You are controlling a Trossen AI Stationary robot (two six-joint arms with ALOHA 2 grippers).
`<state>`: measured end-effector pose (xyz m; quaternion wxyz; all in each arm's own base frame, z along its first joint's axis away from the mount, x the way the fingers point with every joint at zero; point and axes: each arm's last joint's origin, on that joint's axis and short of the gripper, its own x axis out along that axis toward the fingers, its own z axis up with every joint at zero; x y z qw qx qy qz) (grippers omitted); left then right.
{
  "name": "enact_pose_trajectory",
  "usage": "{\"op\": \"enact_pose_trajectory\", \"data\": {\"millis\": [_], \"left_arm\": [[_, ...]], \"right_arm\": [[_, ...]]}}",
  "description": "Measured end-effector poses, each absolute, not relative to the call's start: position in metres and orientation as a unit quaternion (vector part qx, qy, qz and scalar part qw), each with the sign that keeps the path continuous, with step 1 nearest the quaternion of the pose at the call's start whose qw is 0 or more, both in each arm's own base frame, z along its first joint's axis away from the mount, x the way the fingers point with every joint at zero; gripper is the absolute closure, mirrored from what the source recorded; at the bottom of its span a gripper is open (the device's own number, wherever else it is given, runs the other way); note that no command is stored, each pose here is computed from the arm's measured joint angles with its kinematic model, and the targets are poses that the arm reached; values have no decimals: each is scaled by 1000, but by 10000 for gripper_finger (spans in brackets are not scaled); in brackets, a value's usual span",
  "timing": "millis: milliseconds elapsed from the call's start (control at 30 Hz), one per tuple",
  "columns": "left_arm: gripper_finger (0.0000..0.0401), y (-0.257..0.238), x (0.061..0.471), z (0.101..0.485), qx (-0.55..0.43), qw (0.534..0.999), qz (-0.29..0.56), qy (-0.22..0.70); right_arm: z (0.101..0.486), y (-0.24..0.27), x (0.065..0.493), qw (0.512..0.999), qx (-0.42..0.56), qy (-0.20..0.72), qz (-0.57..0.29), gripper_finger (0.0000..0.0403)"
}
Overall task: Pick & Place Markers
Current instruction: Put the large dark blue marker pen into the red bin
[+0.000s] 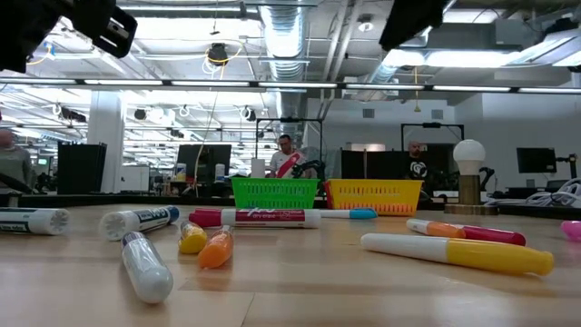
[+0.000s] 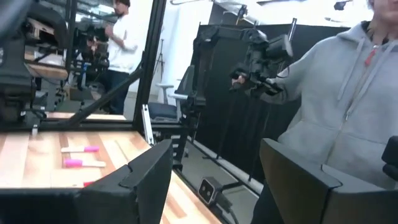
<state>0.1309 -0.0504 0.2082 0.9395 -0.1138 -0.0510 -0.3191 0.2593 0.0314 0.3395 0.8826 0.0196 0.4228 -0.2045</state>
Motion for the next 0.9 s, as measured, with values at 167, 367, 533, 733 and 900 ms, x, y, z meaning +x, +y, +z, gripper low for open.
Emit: {"op": "enact_pose_trajectory", "data": {"millis": [167,367,533,733,900], "left_arm": [[159,-50,130,211,-113,938,-320,-64],[159,-50,130,212,-113,938,-321,-70],[159,-50,130,212,-113,938,-321,-71],[159,-50,130,212,-113,938,-321,-72],[159,-50,130,212,-113,938,-321,-73]], "right_arm": [[353,26,231,904,22,382,-193,303],[367,20,194,940,35,290,-174,303],[366,15,164,959,60,220,-166,303],[354,11,137,971,84,160,-157,303],[342,8,121,974,91,137,-157,303]]}}
